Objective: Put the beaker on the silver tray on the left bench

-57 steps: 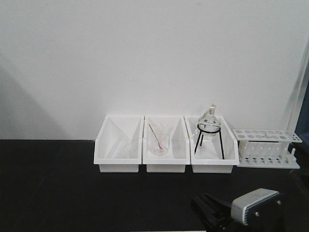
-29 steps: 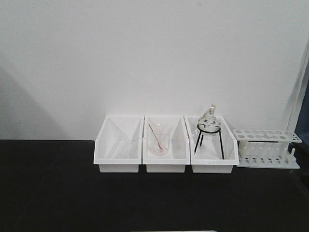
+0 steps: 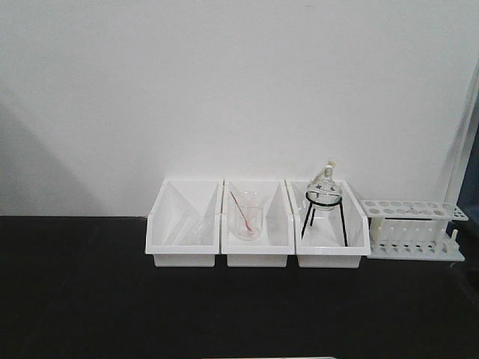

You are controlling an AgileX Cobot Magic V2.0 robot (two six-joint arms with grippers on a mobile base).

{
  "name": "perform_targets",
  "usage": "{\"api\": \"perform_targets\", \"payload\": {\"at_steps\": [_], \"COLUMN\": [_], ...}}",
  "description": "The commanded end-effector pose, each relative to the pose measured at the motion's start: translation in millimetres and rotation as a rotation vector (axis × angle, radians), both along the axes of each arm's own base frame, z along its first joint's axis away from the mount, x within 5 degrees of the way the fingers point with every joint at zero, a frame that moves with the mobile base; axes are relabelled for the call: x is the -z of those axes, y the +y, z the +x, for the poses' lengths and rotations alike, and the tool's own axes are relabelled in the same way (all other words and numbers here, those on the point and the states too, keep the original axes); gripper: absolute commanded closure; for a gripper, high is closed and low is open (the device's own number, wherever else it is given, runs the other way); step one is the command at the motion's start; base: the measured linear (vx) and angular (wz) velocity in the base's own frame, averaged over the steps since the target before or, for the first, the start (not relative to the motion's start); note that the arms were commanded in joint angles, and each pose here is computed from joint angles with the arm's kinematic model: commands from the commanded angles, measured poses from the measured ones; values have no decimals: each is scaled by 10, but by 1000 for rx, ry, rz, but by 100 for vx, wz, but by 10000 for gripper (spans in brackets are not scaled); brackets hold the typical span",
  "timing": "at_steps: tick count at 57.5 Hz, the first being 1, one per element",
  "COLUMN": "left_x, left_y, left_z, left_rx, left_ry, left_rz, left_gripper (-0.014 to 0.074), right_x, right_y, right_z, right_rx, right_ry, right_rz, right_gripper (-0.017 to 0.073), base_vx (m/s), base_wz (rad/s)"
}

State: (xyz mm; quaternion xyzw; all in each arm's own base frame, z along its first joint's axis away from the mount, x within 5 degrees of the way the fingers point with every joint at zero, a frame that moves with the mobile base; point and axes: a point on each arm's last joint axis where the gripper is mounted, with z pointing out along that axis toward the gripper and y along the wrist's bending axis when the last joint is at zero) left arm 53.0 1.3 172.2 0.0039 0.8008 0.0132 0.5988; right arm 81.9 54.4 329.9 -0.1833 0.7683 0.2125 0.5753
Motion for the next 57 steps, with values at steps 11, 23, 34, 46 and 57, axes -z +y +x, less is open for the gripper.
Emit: {"api": "perform_targets", "payload": {"at_steps": [11, 23, 34, 46, 57], "left_x": [16, 16, 16, 17, 17], "left_y": [-6, -6, -6, -6, -6], "left_z": [14, 14, 14, 14, 14], "left_rx": [8, 8, 8, 8, 8], "left_ry": [-66, -66, -66, -66, -66], "left_rz": [-4, -4, -4, -4, -4], "left_gripper": [592, 592, 592, 592, 592], "right_x": [355, 1012, 1391, 1464, 1452], "right_y": [-90, -392, -539, -571, -571], "right_z": [40, -95, -263, -259, -263], "right_rx": [75, 366, 564, 607, 607], "right_ry": [-156, -112, -176, -158, -175], "right_rz": [-67, -18, -8, -63, -60], "right_gripper": [567, 567, 567, 567, 567], "base_vx": [0, 0, 0, 0, 0], "base_wz": [0, 0, 0, 0, 0]}}
